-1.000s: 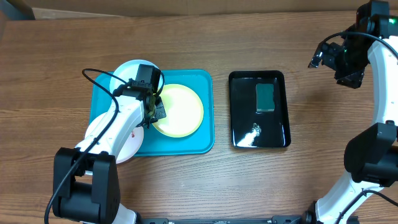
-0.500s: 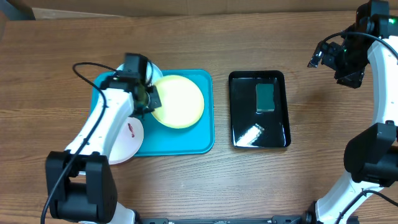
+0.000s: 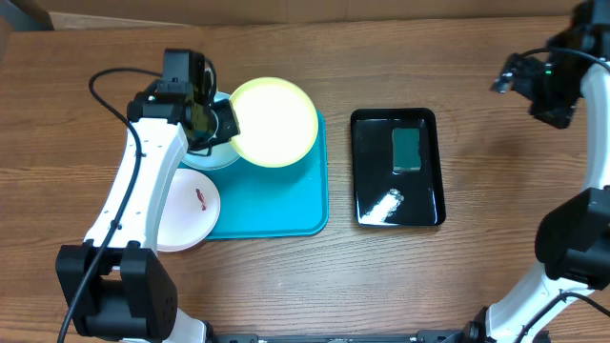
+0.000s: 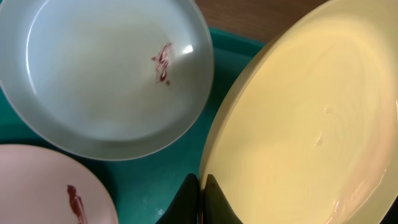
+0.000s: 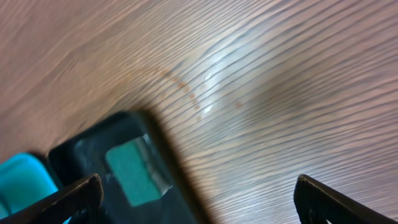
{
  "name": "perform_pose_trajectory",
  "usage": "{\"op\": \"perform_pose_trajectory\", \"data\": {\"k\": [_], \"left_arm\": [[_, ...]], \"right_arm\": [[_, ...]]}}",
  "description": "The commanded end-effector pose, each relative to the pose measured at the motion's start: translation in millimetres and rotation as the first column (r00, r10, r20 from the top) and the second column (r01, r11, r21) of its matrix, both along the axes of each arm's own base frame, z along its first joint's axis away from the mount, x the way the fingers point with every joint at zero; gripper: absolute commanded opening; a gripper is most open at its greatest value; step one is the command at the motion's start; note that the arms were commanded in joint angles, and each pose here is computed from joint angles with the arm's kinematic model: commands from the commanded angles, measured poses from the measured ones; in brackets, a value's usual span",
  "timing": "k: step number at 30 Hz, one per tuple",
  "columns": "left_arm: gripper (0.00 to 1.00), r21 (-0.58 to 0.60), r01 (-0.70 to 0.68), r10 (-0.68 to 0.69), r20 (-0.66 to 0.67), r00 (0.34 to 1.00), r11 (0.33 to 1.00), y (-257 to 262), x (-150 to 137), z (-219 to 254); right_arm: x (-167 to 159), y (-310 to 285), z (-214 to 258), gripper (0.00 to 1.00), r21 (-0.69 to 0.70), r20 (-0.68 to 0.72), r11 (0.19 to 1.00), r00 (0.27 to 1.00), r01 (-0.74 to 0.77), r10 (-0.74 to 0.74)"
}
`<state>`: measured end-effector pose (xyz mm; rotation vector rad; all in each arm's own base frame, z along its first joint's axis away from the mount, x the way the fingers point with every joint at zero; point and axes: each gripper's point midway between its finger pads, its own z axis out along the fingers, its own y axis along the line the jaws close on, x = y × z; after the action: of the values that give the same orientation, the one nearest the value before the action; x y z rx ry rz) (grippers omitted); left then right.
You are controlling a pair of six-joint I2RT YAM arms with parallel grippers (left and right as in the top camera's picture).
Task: Clean dirty plates on tray and stack at the side
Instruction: 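Lift the yellow plate by its rim with the left gripper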
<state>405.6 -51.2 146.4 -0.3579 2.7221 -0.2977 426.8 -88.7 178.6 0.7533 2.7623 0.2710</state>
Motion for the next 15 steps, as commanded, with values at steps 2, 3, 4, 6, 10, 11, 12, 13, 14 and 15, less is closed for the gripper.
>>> {"op": "perform_pose_trajectory", "data": {"k": [2, 3, 4, 6, 10, 11, 12, 13, 14, 15], "left_arm": [[0.04, -0.019, 0.098, -0.096, 0.101, 0.99, 0.995, -32.5, 9.8, 35.4], [0.04, -0.017, 0.114, -0.112, 0.112, 0.987, 0.993, -39.8, 10.4, 38.1], [0.04, -0.012, 0.125, -0.123, 0.12, 0.985, 0.992, -46.2, 10.8, 39.9], [0.04, -0.002, 0.13, -0.129, 0.135, 0.982, 0.991, -58.9, 11.4, 42.0], [0.04, 0.036, 0.173, -0.177, 0.183, 0.967, 0.984, -93.9, 11.1, 47.2], [0.04, 0.051, 0.185, -0.192, 0.199, 0.961, 0.981, -102.7, 11.0, 49.0], [0.04, 0.066, 0.196, -0.206, 0.213, 0.955, 0.978, -110.1, 10.7, 50.7], [0.04, 0.086, 0.205, -0.219, 0.227, 0.949, 0.975, -117.6, 10.1, 52.3], [0.04, 0.103, 0.212, -0.231, 0.239, 0.943, 0.972, -124.0, 9.4, 53.8], [0.04, 0.123, 0.217, -0.242, 0.251, 0.937, 0.968, -129.8, 8.6, 55.3]], "right_arm": [[-3.6, -41.5, 9.0, 1.0, -0.015, 0.04, 0.996, 0.995, 0.093, -0.092], [-6.2, -48.8, 9.0, 1.0, -0.014, 0.039, 0.994, 0.993, 0.11, -0.11], [-8.1, -54.8, 9.0, 1.0, -0.014, 0.039, 0.992, 0.992, 0.124, -0.124], [-11.9, -65.3, 9.0, 1.0, -0.014, 0.039, 0.989, 0.988, 0.149, -0.149], [-16.7, -77.7, 9.0, 1.0, -0.014, 0.039, 0.984, 0.983, 0.179, -0.178], [-17.2, -78.8, 9.0, 1.0, -0.014, 0.039, 0.983, 0.983, 0.182, -0.181], [-17.2, -78.8, 9.0, 1.0, -0.014, 0.039, 0.983, 0.983, 0.182, -0.181], [-17.1, -78.6, 9.0, 1.0, -0.014, 0.039, 0.983, 0.983, 0.181, -0.181], [-17.1, -78.6, 9.0, 1.0, -0.014, 0.039, 0.983, 0.983, 0.181, -0.181], [-17.1, -78.6, 9.0, 1.0, -0.014, 0.039, 0.983, 0.983, 0.181, -0.181]]}}
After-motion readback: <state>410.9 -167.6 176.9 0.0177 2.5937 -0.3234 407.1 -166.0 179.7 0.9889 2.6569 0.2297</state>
